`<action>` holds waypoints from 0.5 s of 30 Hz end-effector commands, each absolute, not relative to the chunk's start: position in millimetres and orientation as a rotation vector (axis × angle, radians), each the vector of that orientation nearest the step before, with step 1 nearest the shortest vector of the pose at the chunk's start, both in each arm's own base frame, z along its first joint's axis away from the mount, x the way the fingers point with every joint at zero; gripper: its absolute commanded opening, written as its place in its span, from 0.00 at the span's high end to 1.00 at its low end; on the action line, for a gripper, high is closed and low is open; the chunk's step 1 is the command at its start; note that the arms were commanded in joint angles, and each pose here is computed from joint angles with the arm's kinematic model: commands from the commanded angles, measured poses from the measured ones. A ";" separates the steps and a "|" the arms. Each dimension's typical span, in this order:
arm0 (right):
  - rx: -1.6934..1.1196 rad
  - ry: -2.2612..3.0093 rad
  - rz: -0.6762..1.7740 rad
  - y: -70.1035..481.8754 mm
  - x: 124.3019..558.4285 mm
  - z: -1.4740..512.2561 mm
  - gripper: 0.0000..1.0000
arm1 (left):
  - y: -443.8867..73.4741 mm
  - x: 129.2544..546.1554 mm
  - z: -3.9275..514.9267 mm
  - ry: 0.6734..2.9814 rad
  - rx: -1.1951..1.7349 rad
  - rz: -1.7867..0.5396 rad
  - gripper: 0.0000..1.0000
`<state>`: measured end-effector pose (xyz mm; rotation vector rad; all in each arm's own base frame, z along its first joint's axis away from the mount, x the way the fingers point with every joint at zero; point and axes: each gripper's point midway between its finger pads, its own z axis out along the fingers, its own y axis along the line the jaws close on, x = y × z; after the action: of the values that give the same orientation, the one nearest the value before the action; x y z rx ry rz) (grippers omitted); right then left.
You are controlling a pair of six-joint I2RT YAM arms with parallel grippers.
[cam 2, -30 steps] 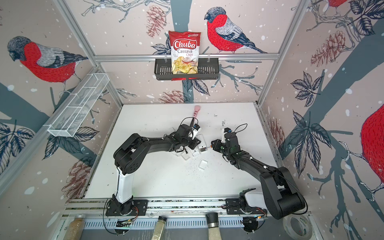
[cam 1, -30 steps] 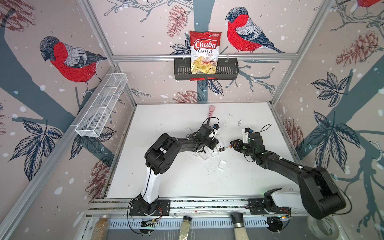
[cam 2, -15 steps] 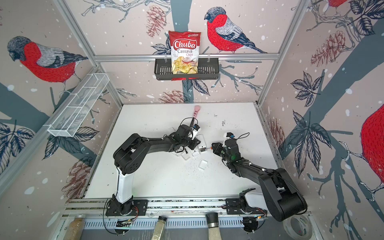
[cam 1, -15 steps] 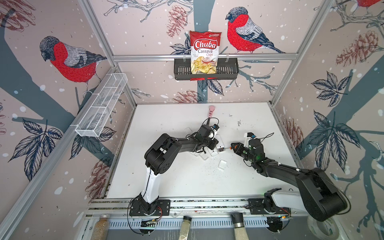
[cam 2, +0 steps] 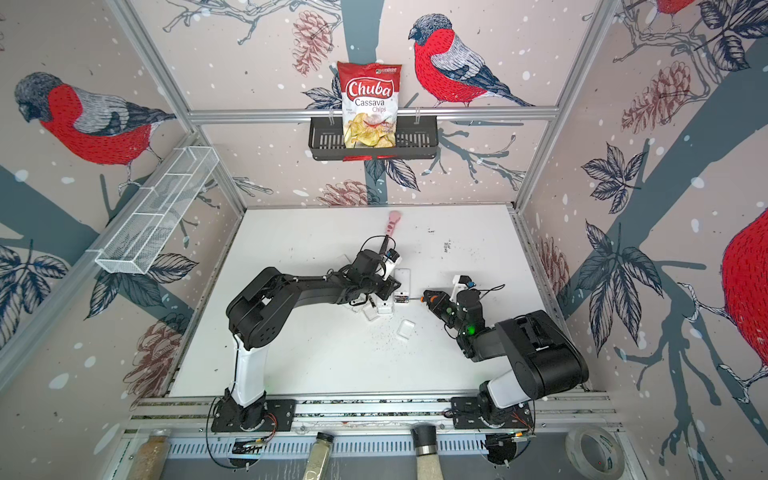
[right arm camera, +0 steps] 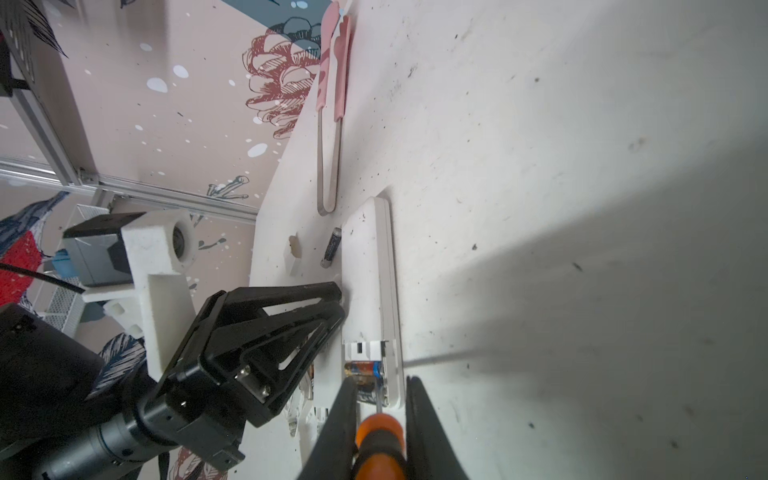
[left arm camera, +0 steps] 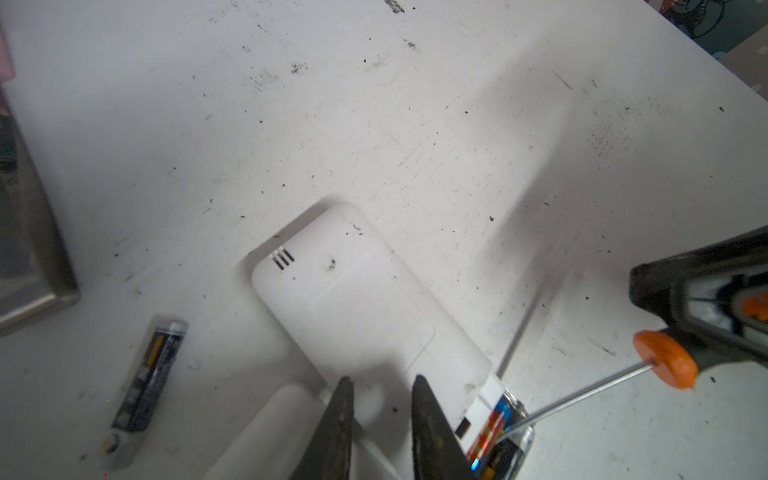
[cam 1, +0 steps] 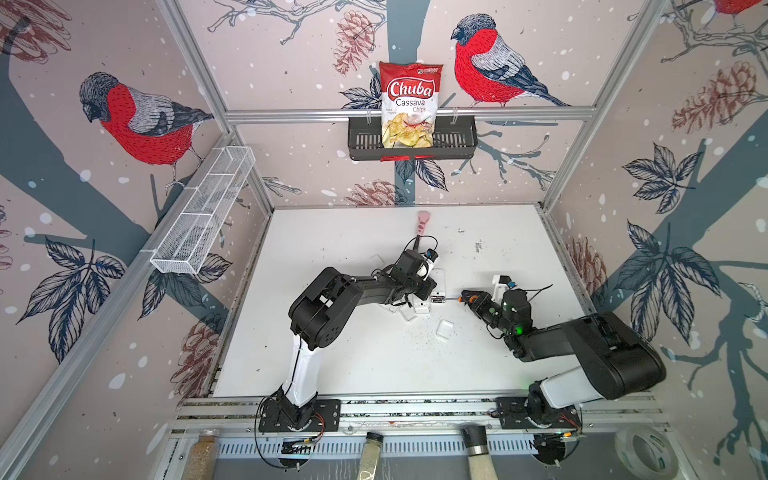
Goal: Unload the batteries from the remote control
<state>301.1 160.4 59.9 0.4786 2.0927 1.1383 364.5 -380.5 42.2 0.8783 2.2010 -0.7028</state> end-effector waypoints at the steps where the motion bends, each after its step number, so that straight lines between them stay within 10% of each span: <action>1: 0.479 2.076 1.182 161.0 299.2 64.6 1.00 | -383.5 363.5 47.4 2.188 0.876 -0.721 0.75; 15: 0.432 2.042 1.234 164.0 305.1 80.7 1.00 | -384.5 364.3 46.6 2.189 0.883 -0.719 0.76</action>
<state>303.4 159.1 73.1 0.4783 2.0545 1.2080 364.1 -380.3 41.8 0.8795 2.2038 -0.7023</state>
